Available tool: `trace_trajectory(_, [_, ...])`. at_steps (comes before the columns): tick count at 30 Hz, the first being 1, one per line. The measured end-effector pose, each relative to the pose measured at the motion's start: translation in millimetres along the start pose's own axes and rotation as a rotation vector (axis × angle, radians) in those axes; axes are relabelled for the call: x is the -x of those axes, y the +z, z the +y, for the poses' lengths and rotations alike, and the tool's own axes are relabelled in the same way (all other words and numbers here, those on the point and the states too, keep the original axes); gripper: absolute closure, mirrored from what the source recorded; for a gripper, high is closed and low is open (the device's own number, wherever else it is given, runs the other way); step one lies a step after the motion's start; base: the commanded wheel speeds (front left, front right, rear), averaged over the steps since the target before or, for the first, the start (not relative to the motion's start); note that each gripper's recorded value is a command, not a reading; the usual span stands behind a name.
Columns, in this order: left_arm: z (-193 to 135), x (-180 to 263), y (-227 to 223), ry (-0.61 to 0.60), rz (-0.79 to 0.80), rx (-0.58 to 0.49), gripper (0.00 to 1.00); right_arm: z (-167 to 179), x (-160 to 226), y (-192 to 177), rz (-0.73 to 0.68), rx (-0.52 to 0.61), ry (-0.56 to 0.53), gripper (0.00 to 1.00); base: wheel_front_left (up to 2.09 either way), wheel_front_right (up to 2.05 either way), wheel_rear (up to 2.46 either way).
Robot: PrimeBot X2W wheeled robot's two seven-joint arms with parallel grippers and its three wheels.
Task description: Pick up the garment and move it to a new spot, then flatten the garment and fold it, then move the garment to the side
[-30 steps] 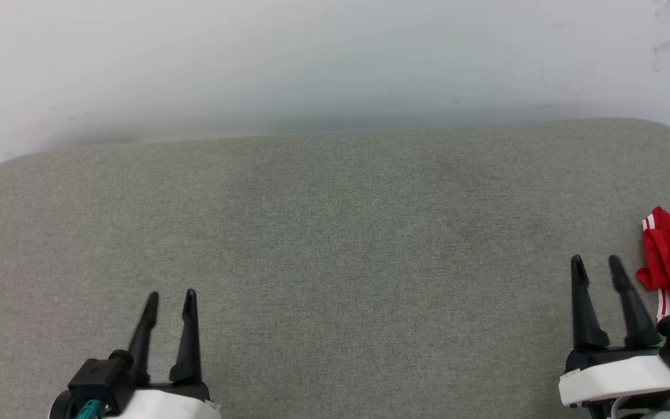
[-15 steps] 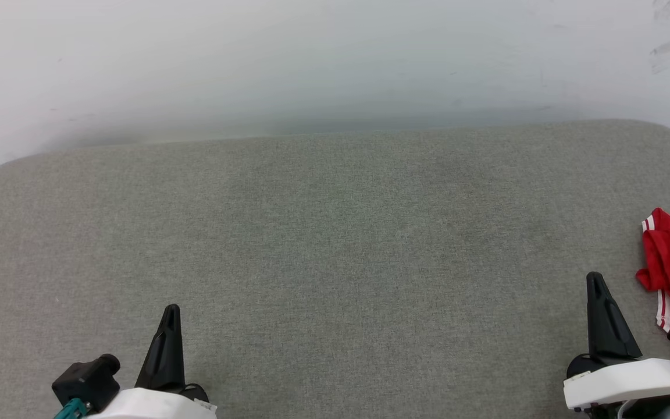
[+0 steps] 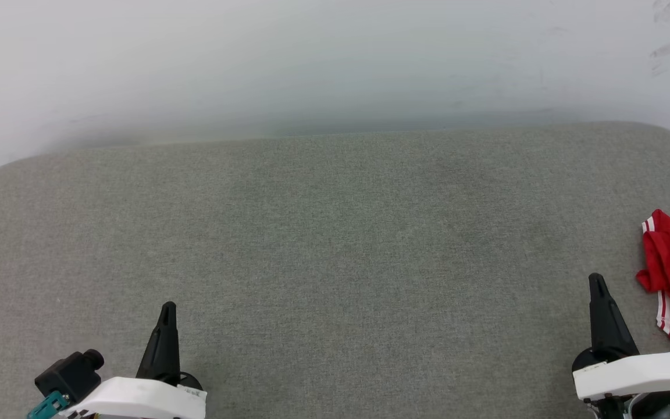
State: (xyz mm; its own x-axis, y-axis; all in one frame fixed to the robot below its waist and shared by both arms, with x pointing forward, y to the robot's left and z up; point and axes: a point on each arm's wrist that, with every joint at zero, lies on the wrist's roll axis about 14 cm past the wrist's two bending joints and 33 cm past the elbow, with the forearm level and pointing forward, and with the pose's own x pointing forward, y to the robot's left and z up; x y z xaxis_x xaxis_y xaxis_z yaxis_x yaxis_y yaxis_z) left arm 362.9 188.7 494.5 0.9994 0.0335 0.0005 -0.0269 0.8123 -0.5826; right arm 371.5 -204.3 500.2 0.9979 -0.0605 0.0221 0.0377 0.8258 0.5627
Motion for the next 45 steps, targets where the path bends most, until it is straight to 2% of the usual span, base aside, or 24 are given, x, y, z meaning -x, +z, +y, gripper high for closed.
trace_trajectory(21, [5,-8,1,0.029,0.021,0.277,1.00,-4,-4,-3,0.029,-0.281,-0.032,1.00,0.00,0.00,0.00])
trace_trajectory(45, [8,-14,2,0.039,0.036,0.531,1.00,-3,-8,-4,0.049,-0.543,-0.038,1.00,0.00,0.00,0.00])
